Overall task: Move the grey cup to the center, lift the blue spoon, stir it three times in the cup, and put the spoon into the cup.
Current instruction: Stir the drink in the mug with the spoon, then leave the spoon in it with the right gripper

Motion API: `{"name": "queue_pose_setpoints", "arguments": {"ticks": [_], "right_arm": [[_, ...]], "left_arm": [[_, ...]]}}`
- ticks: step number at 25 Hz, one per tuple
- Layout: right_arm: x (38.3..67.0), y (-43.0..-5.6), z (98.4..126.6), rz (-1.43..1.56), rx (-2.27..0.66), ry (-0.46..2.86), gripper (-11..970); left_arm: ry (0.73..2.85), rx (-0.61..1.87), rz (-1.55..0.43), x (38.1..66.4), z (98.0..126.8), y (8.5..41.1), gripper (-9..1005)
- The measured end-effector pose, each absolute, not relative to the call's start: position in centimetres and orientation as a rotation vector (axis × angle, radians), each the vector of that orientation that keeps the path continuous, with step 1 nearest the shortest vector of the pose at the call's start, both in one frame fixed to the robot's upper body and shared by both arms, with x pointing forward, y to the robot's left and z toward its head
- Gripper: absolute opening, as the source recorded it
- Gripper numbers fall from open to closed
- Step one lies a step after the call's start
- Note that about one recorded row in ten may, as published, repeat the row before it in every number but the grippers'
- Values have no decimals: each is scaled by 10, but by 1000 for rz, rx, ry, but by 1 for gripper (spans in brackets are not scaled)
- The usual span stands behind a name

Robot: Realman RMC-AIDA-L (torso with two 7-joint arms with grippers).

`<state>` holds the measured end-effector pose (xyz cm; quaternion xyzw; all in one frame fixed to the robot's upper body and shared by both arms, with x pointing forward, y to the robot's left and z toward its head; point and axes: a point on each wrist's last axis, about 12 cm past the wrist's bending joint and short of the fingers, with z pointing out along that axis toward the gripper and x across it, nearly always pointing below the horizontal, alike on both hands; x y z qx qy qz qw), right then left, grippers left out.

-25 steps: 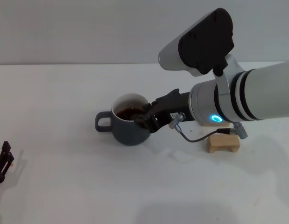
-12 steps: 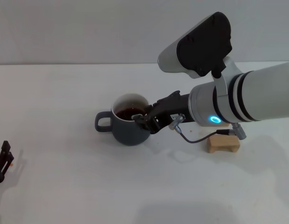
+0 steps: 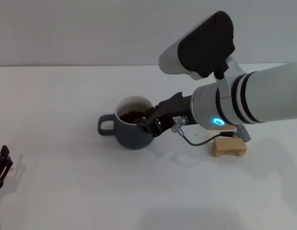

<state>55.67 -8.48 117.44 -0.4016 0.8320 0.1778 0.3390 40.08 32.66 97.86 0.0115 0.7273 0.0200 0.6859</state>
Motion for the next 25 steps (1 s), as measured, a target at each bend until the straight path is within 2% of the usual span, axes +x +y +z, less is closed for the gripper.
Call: {"name": "queue_pose_setpoints", "arguments": {"ticks": [25], "right_arm": [[563,-83,1171,456,-1043,2175,261]], "left_arm": [[1629,29,45,404,979,327,857]]}}
